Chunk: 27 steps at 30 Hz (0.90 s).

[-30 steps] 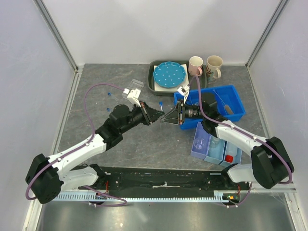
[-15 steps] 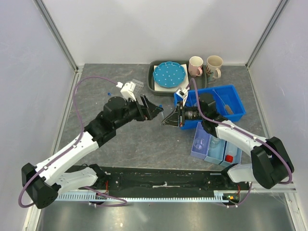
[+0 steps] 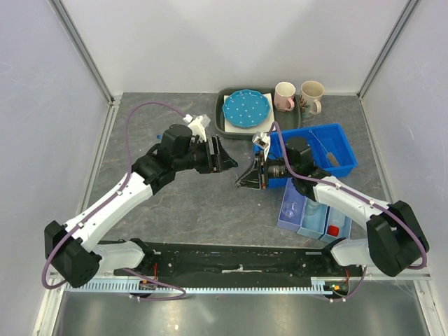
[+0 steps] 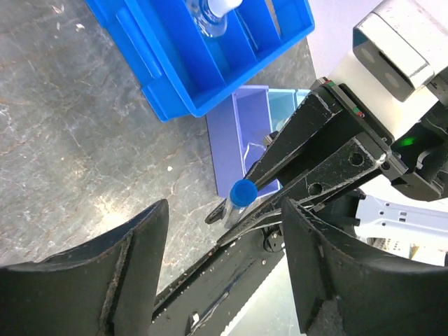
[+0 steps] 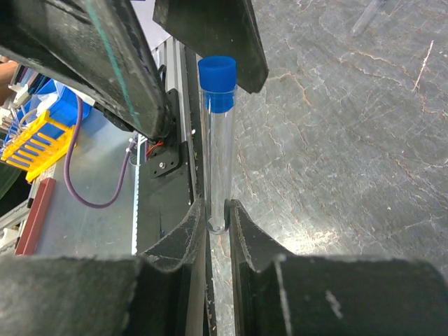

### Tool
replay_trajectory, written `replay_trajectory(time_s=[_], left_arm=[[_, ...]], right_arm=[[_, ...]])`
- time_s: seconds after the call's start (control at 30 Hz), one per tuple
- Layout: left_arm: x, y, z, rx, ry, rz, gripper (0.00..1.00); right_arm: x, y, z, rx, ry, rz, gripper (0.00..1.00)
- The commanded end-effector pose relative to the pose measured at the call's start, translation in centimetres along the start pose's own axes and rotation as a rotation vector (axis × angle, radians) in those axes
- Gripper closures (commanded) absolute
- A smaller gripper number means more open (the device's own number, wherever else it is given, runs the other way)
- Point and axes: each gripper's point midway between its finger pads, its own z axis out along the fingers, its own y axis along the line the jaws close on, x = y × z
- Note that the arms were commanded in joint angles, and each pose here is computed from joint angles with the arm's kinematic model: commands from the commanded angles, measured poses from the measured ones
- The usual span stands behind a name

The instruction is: Organize the chemistry lab equipment

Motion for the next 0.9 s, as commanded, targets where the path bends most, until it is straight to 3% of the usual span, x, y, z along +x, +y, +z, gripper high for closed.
replay_trajectory(time_s=[0.0,0.27,0.37,0.5,0.53,0.63,0.67,0.73,0.77,0.87], left_arm=[[-0.4,-2.1,0.1,0.08,0.051,0.053,0.33],[0.0,-1.6,1.1,0.062,0.097,0.053,0.52],[0.3,-1.3,1.3,0.055,0.114,0.052,0.65],[0.5,-1.1,1.4,0.044,0.123,0.049,0.94],[0.4,-1.0,1.3,0.037,0.117,0.051,0.96],[-0.2,-0.3,1.0,-0.011,0.08,0.06,0.98],[-0.6,-0.1,0.7,-0.023,0.056,0.069,0.98],[-1.4,1.0,0.4,-0.072,0.012,0.075,0.98],[-2.2,2.0,0.1,-0.105,-0.013,0.074,0.98],[-4.8,5.6,-1.0,-0.219,-0.105,0.069,0.98]], right_arm=[[-1.6,1.4,0.0,-0.052,-0.015,-0.104,0.88],[-1.3,1.4,0.1,-0.058,-0.001,-0.119,0.87],[-1.2,1.3,0.2,-0.056,0.006,-0.12,0.88],[-1.0,1.2,0.2,-0.055,0.014,-0.126,0.87],[-0.9,1.0,0.2,-0.053,0.018,-0.13,0.87],[-0.7,0.8,0.1,-0.047,0.035,-0.159,0.72],[-0.8,0.8,0.0,-0.045,0.039,-0.177,0.56],[-0.3,0.6,-0.3,-0.037,0.067,-0.198,0.42],[-0.7,0.3,-0.5,-0.035,0.068,-0.263,0.3],[-0.9,-0.7,-1.8,0.0,0.084,-0.299,0.11]])
